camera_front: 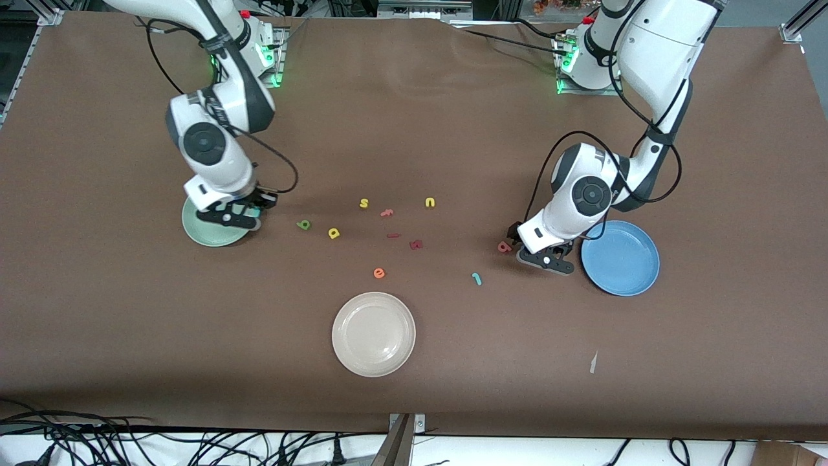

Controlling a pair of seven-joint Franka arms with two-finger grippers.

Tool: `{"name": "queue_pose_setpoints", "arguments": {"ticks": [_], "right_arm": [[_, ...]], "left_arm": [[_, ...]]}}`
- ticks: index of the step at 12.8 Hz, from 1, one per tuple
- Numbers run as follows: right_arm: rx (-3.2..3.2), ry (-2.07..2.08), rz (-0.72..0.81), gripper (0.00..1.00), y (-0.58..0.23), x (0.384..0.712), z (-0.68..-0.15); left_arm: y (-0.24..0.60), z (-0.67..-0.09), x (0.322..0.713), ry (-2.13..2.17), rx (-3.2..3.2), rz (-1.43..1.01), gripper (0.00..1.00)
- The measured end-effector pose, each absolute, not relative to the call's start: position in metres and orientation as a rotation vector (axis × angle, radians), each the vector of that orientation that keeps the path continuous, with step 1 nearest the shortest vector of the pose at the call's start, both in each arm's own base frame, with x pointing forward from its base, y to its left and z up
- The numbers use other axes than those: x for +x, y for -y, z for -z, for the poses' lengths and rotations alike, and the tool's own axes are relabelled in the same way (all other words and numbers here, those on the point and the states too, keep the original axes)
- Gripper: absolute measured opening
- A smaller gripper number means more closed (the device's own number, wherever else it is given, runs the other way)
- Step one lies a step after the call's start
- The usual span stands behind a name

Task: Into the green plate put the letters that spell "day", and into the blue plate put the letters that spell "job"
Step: 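Place the y on the green plate while the left gripper grasps the o, then grasp the green d with the right gripper while the left gripper lifts the o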

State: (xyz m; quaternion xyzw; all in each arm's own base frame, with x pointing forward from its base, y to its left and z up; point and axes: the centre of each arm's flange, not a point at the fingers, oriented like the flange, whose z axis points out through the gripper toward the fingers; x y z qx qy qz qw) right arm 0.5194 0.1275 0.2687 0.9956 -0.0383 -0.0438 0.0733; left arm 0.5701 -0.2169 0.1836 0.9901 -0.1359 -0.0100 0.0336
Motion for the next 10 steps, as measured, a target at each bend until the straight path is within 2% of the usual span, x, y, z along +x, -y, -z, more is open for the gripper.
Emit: {"name": "queue_pose_setpoints", "arguments": {"ticks": [3,7,9,10], "right_arm": [[2.991,0.001,0.197,0.24,-0.064,0.518,-0.255],[3.013,-0.031,0.170,0.24,-0.057,0.488,-0.213],[3.012,-0.027,0.177,0.27,-0.055,0.484,-0.206],[3.013,-0.024,0.175,0.36,-0.055,0.485,-0.207]], "left_arm": [[0.218,-0.173,0.567,0.413,3.049,0.044,0.98],[0.211,-0.172,0.570,0.395,3.058,0.036,0.93],[0.211,-0.172,0.570,0.395,3.058,0.036,0.74],[0.211,-0.172,0.570,0.395,3.058,0.036,0.72]]}}
